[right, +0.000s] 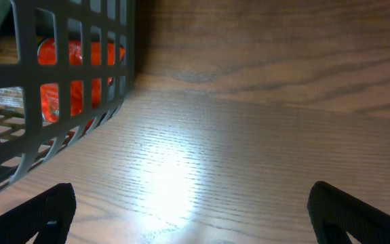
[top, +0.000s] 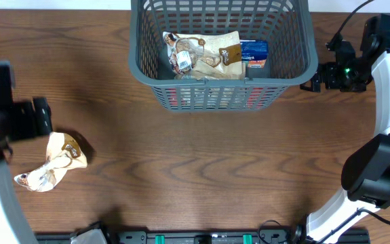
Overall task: Pack container
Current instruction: 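Move the left gripper back to the last tan pouch on the table, then lower the left gripper onto the last tan pouch and grasp it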
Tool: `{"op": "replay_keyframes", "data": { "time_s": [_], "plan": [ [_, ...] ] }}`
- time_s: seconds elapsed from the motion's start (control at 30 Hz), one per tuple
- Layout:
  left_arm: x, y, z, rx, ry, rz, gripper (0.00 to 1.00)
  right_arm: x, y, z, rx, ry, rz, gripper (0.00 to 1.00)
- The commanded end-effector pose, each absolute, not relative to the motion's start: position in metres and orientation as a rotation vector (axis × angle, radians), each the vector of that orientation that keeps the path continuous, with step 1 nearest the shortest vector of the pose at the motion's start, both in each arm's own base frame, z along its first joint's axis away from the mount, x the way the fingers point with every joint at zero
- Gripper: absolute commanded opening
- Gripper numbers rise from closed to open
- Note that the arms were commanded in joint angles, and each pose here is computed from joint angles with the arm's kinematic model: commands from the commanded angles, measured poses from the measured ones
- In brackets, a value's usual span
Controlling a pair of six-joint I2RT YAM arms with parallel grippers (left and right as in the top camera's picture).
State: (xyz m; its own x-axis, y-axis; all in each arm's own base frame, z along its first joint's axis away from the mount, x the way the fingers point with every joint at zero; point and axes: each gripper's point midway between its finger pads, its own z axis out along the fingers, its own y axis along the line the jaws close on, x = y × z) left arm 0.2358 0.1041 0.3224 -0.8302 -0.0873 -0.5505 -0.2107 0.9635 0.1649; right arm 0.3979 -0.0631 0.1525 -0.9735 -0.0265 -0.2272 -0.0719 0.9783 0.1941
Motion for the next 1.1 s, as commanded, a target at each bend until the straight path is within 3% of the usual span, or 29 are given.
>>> {"op": "replay_keyframes", "data": {
  "time_s": [0.0, 0.13, 0.43, 0.77, 1.07],
  "plan": [
    [0.216, 0.088, 0.299, -0.173, 2.563, 0.235, 0.99, 0.398, -0.059, 0.156, -0.085, 2.888, 0.303, 0.99],
    [0.195, 0.08, 0.259, -0.169, 2.605, 0.228, 0.99, 0.401, -0.06, 0.157, -0.087, 2.878, 0.298, 0.99],
    [0.172, 0.096, 0.187, 0.319, 2.835, 0.424, 0.99, 0.402, -0.06, 0.157, -0.088, 2.873, 0.295, 0.99],
    [0.207, 0.129, 0.135, 0.355, 2.974, 0.38, 0.99, 0.405, -0.061, 0.157, -0.106, 2.862, 0.287, 0.99],
    [0.206, 0.146, 0.101, 0.357, 3.101, 0.286, 0.99, 0.405, -0.061, 0.157, -0.106, 2.861, 0.284, 0.99]
  ]
}}
